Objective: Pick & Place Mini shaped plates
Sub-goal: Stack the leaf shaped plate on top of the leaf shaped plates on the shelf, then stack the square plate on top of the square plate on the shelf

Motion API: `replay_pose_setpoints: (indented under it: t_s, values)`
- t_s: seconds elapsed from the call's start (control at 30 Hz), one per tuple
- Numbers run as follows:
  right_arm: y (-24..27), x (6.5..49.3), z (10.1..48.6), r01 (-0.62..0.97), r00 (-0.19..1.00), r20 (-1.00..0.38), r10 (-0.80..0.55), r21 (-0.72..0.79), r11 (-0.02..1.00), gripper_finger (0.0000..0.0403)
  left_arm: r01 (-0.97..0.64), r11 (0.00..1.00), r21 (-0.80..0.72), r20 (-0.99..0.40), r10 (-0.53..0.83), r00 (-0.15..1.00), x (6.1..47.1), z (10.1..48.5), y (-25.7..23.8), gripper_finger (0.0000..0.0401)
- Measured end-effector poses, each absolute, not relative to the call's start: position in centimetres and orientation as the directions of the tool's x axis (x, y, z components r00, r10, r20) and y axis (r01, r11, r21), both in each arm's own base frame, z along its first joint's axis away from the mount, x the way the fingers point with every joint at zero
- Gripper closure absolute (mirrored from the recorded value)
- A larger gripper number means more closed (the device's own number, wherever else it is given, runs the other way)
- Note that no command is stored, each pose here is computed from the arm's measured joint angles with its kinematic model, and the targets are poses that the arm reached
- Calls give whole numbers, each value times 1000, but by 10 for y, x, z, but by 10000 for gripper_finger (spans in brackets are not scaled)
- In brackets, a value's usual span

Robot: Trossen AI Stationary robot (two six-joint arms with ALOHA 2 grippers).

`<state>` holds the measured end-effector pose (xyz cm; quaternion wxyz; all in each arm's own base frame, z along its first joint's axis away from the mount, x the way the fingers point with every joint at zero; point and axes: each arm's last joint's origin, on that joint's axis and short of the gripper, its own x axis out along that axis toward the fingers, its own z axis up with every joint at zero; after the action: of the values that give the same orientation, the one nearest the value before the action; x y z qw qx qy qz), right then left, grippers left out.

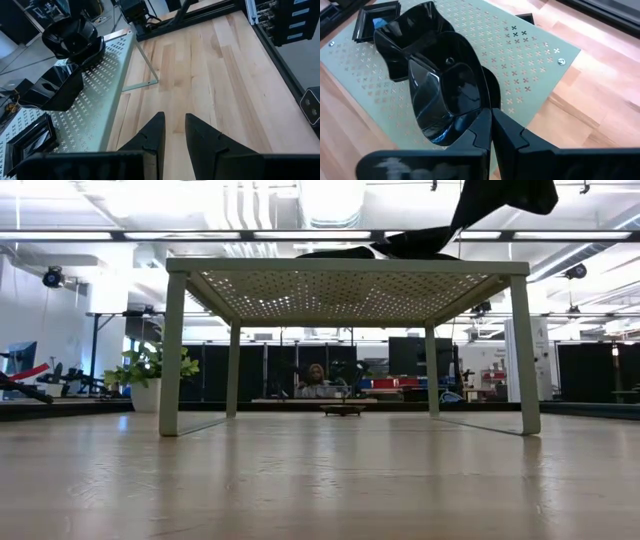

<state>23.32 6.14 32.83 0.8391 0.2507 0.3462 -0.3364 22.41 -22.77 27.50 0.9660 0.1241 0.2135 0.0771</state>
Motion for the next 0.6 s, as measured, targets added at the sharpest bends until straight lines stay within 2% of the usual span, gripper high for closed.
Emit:
replay_pose_setpoints:
  t_s: [0.33, 0.6]
  values:
    - [61, 233, 328, 731, 534, -751, -388, 180, 658, 389, -96, 957, 272, -393, 202, 897, 224, 275, -228, 330]
    - [62, 234, 328, 728, 536, -750, -388, 178, 662, 340, -96, 958, 272, -393, 202, 897, 224, 275, -228, 330]
